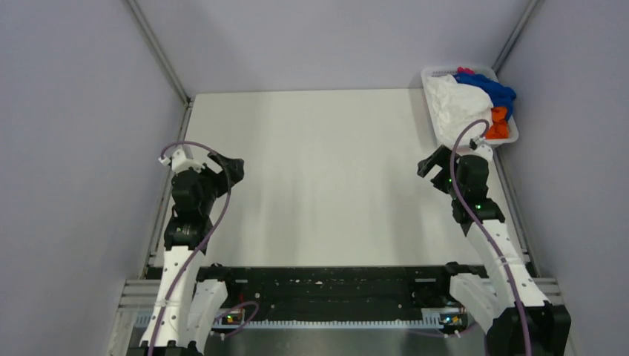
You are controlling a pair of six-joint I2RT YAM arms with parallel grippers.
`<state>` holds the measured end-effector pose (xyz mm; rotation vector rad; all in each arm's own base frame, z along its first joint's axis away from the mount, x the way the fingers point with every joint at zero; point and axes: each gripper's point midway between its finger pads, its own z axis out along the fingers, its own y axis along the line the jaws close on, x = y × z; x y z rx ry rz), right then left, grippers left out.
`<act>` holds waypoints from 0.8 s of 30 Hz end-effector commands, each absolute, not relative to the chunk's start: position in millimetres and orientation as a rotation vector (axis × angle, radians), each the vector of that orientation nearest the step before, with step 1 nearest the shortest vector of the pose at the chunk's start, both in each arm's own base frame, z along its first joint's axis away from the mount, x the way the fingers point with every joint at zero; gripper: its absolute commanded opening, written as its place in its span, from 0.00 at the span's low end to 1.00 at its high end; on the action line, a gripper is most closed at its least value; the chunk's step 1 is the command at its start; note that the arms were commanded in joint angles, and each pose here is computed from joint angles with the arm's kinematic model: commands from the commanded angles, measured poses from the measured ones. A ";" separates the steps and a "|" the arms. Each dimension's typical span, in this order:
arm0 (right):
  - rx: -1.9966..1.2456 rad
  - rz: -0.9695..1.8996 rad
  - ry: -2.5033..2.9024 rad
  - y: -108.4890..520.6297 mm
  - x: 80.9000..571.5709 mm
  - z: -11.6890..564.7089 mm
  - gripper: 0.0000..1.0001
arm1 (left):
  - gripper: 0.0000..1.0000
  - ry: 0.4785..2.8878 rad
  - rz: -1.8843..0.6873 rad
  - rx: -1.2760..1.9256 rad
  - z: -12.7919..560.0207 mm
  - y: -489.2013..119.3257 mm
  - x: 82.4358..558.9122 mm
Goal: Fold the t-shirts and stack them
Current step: Grab crumpled tshirt from bin with the right arm
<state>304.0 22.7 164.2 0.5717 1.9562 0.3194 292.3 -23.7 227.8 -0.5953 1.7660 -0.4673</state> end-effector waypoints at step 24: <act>0.456 -0.067 1.823 -57.7 441.7 280.8 0.99 | 0.99 1.732 -0.432 -0.577 242.2 -17.4 312.2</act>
